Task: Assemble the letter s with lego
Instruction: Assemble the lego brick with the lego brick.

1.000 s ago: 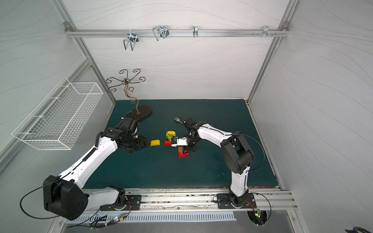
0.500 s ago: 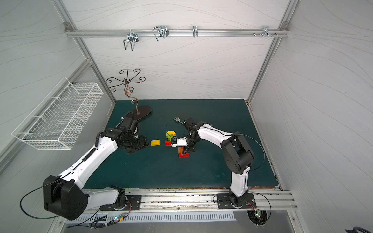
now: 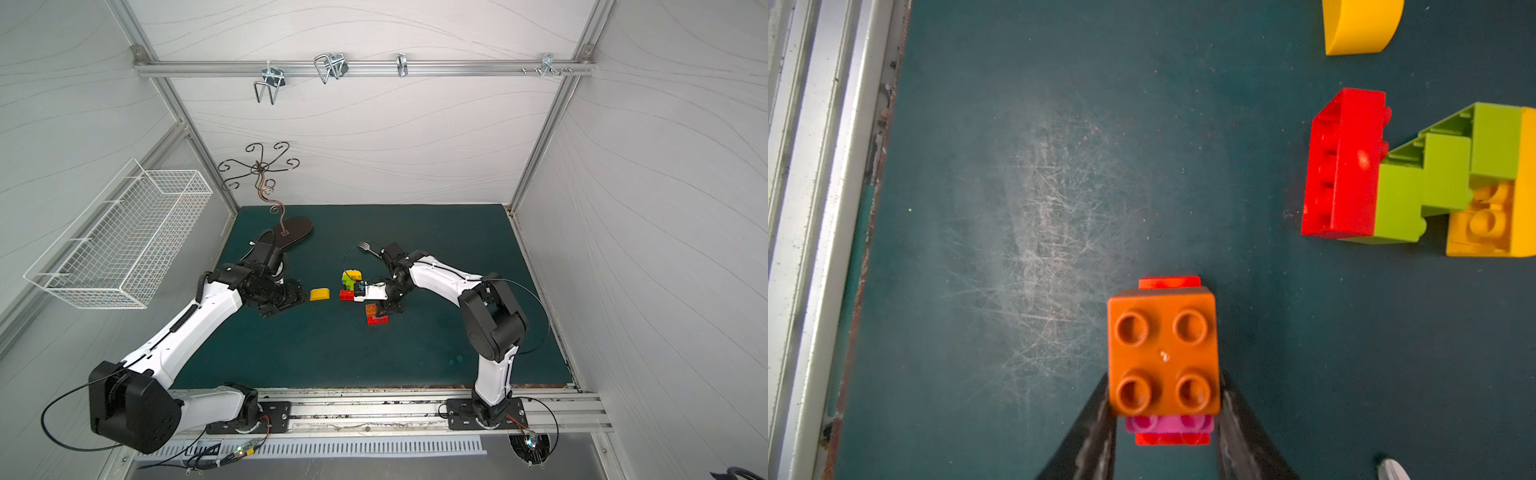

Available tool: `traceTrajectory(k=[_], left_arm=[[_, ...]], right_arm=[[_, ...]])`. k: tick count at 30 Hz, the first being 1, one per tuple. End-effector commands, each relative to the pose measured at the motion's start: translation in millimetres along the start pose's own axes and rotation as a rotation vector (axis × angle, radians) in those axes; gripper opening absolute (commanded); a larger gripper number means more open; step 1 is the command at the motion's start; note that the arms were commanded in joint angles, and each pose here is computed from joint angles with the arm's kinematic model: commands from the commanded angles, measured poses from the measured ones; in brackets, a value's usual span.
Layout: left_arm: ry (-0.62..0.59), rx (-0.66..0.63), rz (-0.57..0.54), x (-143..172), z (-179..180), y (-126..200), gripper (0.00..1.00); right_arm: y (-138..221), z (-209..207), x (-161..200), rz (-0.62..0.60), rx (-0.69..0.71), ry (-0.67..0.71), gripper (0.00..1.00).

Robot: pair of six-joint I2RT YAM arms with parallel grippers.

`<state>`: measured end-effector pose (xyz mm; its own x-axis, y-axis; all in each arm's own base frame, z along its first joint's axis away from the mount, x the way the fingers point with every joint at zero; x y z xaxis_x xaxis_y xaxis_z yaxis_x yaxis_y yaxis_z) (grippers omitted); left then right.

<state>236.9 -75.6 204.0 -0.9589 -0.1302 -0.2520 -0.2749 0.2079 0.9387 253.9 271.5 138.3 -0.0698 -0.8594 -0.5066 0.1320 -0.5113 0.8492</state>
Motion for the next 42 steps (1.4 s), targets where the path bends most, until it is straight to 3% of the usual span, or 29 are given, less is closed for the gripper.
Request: traceTrajectory(k=[1, 16, 24, 29, 34, 39, 42], left_arm=[[0.000, 0.013, -0.033, -5, -2, 9, 0.77], [0.000, 0.039, -0.035, -4, -4, 9, 0.78], [0.018, 0.283, -0.030, -5, -31, -1, 0.74], [-0.083, 0.293, -0.025, -3, -68, -7, 0.71], [-0.040, 0.337, -0.001, -1, -76, -25, 0.66], [0.004, 0.387, 0.011, 3, -79, -38, 0.67], [0.019, 0.408, 0.028, 7, -79, -45, 0.67]], right_arm=[[6, 5, -2, -0.019, -0.019, -0.004, 0.40], [30, 10, -4, -0.058, -0.004, -0.026, 0.55], [51, 7, 7, -0.144, 0.020, -0.113, 0.54], [43, 8, 16, -0.148, 0.010, -0.140, 0.52], [52, -1, 3, -0.191, 0.057, -0.222, 0.47], [60, -10, -7, -0.211, 0.095, -0.416, 0.32], [62, -8, -14, -0.192, 0.135, -0.494, 0.28]])
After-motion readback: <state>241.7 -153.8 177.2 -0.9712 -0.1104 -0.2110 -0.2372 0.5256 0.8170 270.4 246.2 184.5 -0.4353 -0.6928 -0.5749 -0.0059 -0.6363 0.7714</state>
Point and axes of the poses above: each gripper's point midway between its finger pads, its own y axis back along the fingers, its own z axis along the line the jaws close on, x = y × z, the point moved 7 cm from there along y, back along the fingers, and after that the axes turned 13 degrees about -y, right-handed, at the moved point
